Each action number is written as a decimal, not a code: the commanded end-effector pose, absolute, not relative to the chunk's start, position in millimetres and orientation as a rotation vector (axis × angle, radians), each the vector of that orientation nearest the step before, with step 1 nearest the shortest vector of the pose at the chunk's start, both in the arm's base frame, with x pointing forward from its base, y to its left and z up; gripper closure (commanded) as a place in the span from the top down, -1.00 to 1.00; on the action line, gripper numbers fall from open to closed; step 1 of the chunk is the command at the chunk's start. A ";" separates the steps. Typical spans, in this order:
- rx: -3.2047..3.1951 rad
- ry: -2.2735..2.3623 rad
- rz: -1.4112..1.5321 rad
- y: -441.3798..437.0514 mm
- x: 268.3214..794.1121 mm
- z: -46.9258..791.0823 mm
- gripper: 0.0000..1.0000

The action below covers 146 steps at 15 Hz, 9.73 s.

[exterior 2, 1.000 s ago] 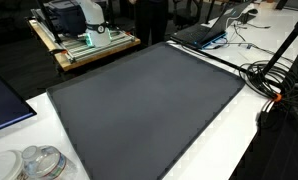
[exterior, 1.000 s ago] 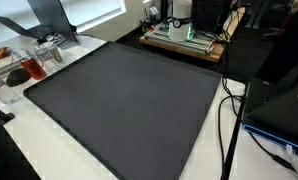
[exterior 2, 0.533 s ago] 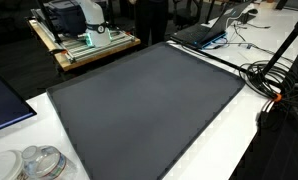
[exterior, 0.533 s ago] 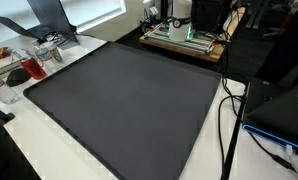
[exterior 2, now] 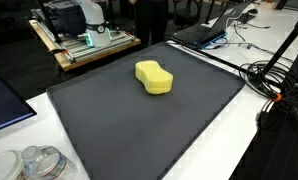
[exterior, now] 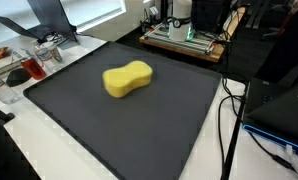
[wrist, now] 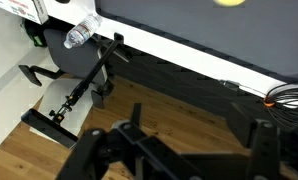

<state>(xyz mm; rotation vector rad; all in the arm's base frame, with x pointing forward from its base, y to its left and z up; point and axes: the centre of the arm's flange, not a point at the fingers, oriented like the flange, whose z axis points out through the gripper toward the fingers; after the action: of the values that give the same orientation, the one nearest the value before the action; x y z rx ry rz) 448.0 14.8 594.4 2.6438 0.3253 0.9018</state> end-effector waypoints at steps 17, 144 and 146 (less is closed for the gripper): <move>2.966 0.472 0.219 20.8 476.7 525.1 1.00; 2.117 2.244 -0.546 120.2 683.0 354.5 1.00; 1.982 2.292 -0.571 134.2 673.6 358.0 1.00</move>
<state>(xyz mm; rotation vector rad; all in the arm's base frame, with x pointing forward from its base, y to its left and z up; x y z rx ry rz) 691.1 121.7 346.7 2.1785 2.2195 -0.5252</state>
